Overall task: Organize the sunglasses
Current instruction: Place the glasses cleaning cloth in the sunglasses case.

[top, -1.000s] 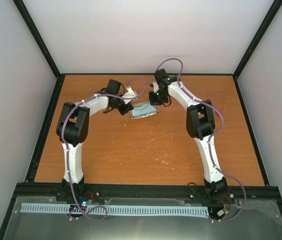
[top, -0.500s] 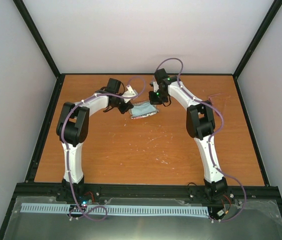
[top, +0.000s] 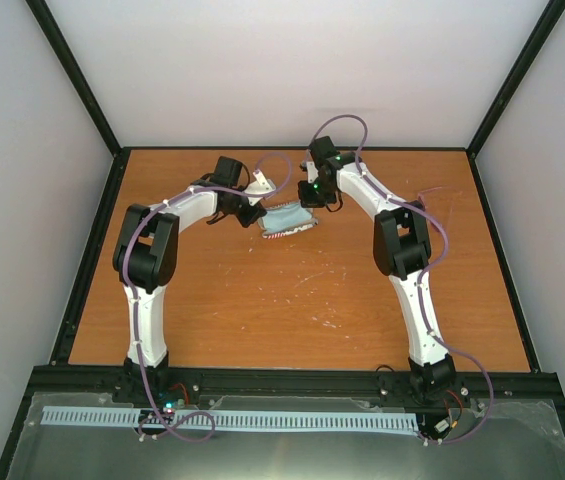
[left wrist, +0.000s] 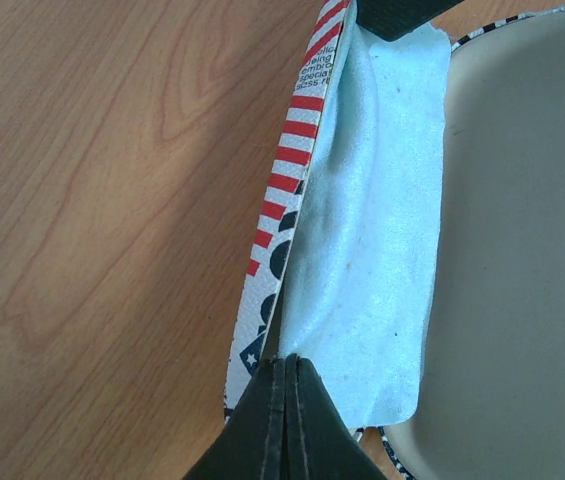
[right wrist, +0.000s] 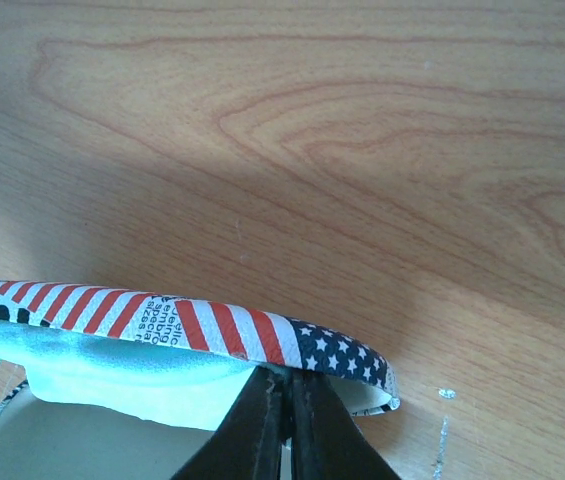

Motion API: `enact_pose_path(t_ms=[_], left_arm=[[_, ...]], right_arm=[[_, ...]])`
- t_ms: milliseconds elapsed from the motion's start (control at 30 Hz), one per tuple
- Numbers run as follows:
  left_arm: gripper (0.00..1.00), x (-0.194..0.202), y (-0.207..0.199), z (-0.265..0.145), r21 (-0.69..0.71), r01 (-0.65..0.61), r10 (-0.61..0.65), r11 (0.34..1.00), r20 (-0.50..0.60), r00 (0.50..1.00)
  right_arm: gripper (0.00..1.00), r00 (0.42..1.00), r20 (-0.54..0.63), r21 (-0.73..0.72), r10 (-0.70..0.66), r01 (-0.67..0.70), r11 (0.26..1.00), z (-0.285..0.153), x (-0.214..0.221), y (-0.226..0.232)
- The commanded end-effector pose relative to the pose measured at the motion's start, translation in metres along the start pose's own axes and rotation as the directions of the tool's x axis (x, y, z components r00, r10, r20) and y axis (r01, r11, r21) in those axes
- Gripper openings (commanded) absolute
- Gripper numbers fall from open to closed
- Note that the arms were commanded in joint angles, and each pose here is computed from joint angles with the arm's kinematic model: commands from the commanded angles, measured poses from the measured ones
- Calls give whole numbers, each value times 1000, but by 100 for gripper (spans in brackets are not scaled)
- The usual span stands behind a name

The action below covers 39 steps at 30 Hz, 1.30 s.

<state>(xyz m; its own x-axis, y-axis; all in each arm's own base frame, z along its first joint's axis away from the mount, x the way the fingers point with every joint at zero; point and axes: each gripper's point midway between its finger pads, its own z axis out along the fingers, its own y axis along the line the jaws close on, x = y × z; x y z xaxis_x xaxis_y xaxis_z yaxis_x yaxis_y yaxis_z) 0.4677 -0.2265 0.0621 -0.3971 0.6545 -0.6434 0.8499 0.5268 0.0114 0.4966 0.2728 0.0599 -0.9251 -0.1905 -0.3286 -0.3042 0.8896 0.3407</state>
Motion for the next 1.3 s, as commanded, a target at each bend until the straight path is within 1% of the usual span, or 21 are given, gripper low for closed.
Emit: enact_pose_path(t_ms=[0, 100, 267, 333, 667, 800, 900, 1200, 1267], left_arm=[[1, -10, 14, -3, -31, -23, 24, 999, 23, 999], [2, -10, 15, -2, -35, -23, 24, 999, 21, 999], [8, -10, 17, -2, -41, -22, 23, 999, 20, 1000], [11, -11, 17, -2, -42, -21, 22, 999, 21, 1000], [17, -12, 17, -4, -47, -20, 21, 999, 21, 1000], [18, -12, 17, -5, -48, -19, 20, 999, 20, 1000], [20, -13, 17, -7, -49, -18, 19, 999, 22, 1000], [23, -15, 16, -12, -55, -10, 12, 998, 28, 1000], [24, -16, 16, -13, -59, -9, 11, 998, 29, 1000]], right_arm=[[7, 1000, 19, 4, 3, -3, 1000, 2, -6, -1], [9, 1000, 19, 11, 4, -4, 1000, 3, -7, -3], [12, 1000, 20, 11, 6, -6, 1000, 4, -7, -3], [13, 1000, 19, 9, 6, -7, 1000, 4, -7, -3], [15, 1000, 28, 9, 5, -6, 1000, 0, -9, -1], [17, 999, 36, 12, 4, -4, 1000, -3, -11, -1], [21, 999, 41, 16, 6, -6, 1000, -5, -12, -2], [24, 998, 69, 38, -4, 2, 999, -16, -14, -2], [26, 997, 70, 45, -7, 4, 999, -18, -13, -3]])
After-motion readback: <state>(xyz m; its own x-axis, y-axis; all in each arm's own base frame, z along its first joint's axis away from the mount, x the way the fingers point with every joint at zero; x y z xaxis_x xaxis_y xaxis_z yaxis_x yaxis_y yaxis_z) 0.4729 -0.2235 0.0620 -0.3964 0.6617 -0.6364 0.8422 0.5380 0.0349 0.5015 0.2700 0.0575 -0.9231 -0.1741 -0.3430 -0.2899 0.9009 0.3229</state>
